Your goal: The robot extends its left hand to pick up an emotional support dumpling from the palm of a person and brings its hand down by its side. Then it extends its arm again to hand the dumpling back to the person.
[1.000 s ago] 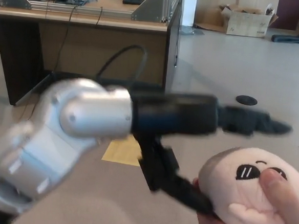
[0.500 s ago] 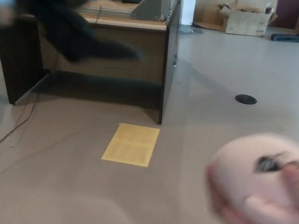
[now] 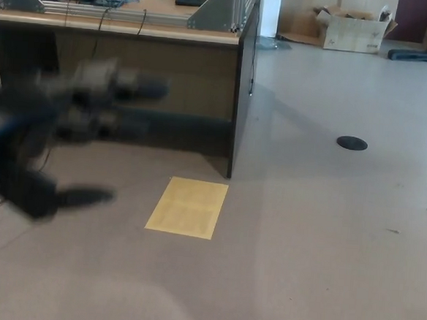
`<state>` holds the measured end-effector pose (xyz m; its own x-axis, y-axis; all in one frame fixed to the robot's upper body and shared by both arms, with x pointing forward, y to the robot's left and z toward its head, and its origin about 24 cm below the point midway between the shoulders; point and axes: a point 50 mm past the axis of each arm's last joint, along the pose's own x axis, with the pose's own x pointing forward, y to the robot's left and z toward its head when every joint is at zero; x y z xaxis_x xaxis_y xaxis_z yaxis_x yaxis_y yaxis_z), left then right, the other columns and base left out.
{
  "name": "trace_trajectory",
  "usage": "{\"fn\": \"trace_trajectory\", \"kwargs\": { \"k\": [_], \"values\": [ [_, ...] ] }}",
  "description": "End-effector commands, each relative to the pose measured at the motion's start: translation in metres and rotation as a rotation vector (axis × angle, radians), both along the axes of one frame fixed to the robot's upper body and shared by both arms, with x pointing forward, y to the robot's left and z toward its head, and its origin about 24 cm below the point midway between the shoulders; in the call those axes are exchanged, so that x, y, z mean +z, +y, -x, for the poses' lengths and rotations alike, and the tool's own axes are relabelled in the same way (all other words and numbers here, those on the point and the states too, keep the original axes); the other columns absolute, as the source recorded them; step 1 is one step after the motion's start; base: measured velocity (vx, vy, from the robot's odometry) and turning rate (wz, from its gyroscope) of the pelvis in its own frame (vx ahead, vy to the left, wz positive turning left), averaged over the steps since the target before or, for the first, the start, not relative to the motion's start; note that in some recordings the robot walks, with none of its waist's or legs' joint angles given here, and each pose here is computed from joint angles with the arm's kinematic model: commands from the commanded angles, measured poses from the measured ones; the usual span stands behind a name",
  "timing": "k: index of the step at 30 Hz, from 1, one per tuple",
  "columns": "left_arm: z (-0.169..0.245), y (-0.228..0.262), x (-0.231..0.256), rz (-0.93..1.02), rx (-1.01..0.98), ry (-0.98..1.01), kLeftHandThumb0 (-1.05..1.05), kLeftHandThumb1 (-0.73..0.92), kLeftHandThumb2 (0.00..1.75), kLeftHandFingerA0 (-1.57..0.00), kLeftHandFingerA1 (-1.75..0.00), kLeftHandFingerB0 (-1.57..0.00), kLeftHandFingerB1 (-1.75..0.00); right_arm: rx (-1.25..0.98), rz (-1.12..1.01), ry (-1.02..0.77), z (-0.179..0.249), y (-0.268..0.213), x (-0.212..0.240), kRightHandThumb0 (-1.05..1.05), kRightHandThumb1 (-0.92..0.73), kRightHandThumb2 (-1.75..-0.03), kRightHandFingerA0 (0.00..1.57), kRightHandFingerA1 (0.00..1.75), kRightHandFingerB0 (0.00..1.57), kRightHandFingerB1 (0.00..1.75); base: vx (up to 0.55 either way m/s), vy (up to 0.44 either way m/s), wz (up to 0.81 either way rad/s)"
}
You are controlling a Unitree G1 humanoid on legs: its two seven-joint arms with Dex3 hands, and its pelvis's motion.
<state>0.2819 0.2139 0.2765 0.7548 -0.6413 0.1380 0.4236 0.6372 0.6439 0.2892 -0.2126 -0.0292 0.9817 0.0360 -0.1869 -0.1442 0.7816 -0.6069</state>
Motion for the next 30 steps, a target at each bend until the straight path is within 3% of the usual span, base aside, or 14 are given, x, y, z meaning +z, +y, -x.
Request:
{"fn": "trace_trajectory", "kwargs": {
  "k": [1,2,3,4,8,11,22,23,30],
  "values": [
    [0.041,0.075,-0.149,0.099,0.391,0.114,-0.71,0.48,0.75,-0.21,-0.42,-0.12,-0.35,-0.069,-0.03,-0.006,0.014,-0.011,-0.008,-0.27,-0.61,-0.58,0.84,0.56,0.72,0.49,0.0,0.0,0.0],
    [0.041,0.075,-0.149,0.099,0.391,0.113,-0.71,0.48,0.75,-0.21,-0.42,-0.12,-0.35,-0.069,-0.03,-0.006,0.014,-0.011,-0.008,-0.27,-0.61,-0.58,0.84,0.56,0.72,0.49,0.0,0.0,0.0],
    [0.056,0.086,-0.182,0.165,0.457,0.214,-0.34,0.32,0.91,-0.04,-0.48,-0.01,-0.46,-0.073,-0.032,0.001,0.018,-0.011,-0.011,-0.28,-0.61,-0.59,0.86,0.58,0.72,0.49,0.0,0.0,0.0],
    [0.061,0.091,-0.194,0.177,0.488,0.238,-0.34,0.34,0.92,-0.04,-0.48,0.0,-0.46,-0.076,-0.031,0.005,0.019,-0.011,-0.012,-0.29,-0.61,-0.59,0.85,0.56,0.72,0.49,0.0,0.0,0.0],
    [0.067,0.094,-0.205,0.177,0.517,0.25,-0.34,0.35,0.92,-0.04,-0.48,-0.01,-0.46,-0.078,-0.032,0.009,0.019,-0.011,-0.013,-0.29,-0.61,-0.59,0.84,0.55,0.72,0.49,0.0,0.0,0.0],
    [0.087,0.113,-0.244,0.222,0.667,0.354,-0.35,0.34,0.92,-0.03,-0.49,0.0,-0.47,-0.067,-0.028,0.005,0.021,-0.011,-0.013,-0.29,-0.61,-0.58,0.84,0.56,0.72,0.49,0.0,0.0,0.0],
    [0.097,0.126,-0.264,0.284,0.773,0.431,-0.35,0.37,0.95,-0.02,-0.47,-0.01,-0.47,-0.08,-0.032,0.003,0.022,-0.011,-0.013,-0.28,-0.61,-0.58,0.84,0.54,0.72,0.49,0.0,0.0,0.0],
    [0.096,0.126,-0.264,0.269,0.771,0.425,-0.72,0.53,0.81,-0.19,-0.43,-0.1,-0.36,-0.082,-0.033,0.004,0.022,-0.011,-0.014,-0.28,-0.61,-0.58,0.85,0.56,0.72,0.49,0.0,0.0,0.0],
    [0.09,0.125,-0.266,0.21,0.766,0.404,-0.68,0.53,0.8,-0.2,-0.43,-0.11,-0.37,-0.089,-0.032,0.007,0.021,-0.012,-0.013,-0.28,-0.61,-0.58,0.84,0.55,0.72,0.49,0.0,0.0,0.0]
  ]
}}
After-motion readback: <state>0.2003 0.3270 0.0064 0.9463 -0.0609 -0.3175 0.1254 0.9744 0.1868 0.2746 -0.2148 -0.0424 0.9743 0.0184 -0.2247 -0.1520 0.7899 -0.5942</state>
